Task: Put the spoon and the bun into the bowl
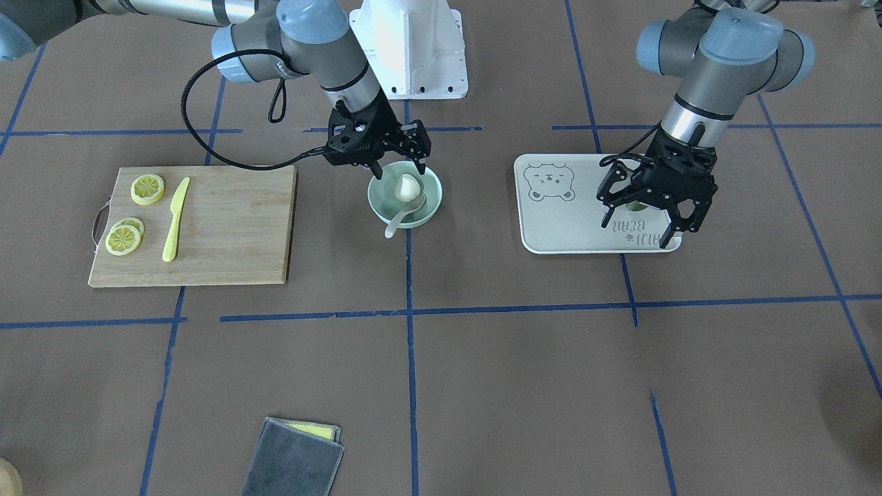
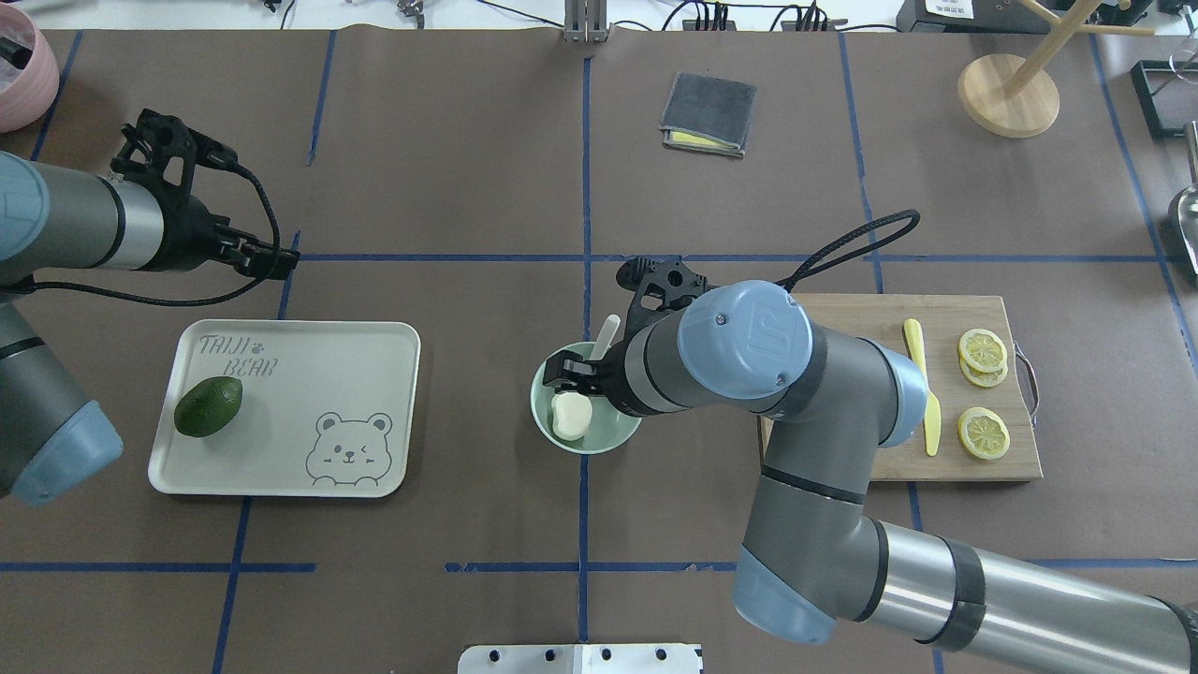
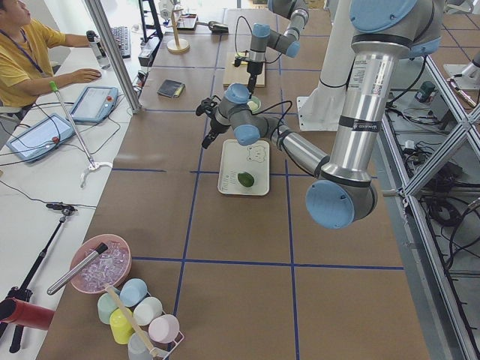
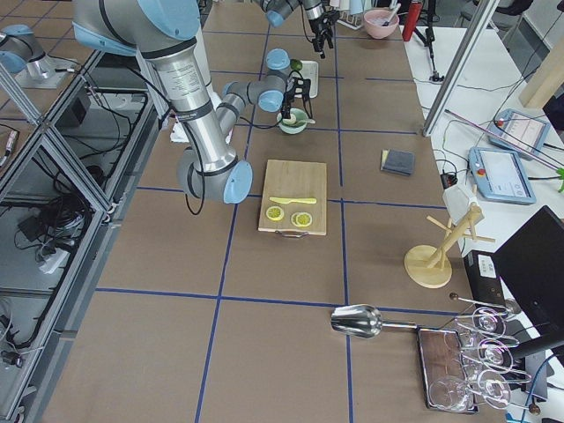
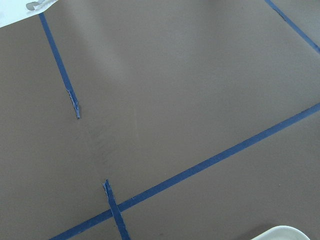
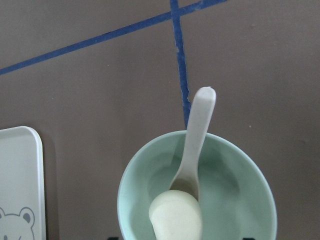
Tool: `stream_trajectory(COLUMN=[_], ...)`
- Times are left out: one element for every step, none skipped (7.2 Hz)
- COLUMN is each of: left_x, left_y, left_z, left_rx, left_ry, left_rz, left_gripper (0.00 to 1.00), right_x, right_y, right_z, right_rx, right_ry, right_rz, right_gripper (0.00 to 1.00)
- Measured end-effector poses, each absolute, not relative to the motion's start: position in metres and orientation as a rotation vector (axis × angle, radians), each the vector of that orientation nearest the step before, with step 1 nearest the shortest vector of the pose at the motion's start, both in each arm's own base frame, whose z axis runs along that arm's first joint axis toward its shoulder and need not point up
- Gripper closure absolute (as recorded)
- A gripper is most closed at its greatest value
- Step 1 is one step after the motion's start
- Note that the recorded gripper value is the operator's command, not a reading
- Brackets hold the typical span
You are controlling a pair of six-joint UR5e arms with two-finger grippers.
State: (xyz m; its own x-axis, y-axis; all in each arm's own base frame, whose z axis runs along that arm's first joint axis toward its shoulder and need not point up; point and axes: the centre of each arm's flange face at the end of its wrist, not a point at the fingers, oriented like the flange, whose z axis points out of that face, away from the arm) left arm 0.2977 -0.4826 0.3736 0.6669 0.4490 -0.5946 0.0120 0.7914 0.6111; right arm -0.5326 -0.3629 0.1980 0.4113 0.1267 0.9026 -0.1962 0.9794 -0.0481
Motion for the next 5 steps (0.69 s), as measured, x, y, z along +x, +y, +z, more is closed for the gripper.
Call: stream_trajectory(left_x=[0.273, 0.241, 0.205, 0.165, 0.121], left_y=[-0.488, -0.493, -0.498, -0.503, -0.506], left_z=[0.388, 0.406, 0.425, 0.445, 0.467], left_rx=[0.624, 0.628, 0.63, 0.632, 0.636], left_ry=[0.791, 0.76, 0.733, 0.708, 0.673], left_rz=[0.299, 0.335, 0.373, 0.417, 0.46], left_gripper=[0.0, 0.0, 0.0, 0.0, 0.0], right_x=[-0.501, -0.459, -0.41, -0.354, -0.291], right_y=[-0.364, -0.375, -0.392, -0.408, -0.425], right_z=[0.215, 0.239, 0.27, 0.307, 0.35], right_rx=[0.062, 0.05, 0.053, 0.074, 0.102], right_ry=[-1.13, -1.118, -1.094, -1.059, -1.02], right_rz=[0.203, 0.199, 0.165, 0.098, 0.025], right_gripper=[0.15, 0.15, 0.15, 0.16, 0.16])
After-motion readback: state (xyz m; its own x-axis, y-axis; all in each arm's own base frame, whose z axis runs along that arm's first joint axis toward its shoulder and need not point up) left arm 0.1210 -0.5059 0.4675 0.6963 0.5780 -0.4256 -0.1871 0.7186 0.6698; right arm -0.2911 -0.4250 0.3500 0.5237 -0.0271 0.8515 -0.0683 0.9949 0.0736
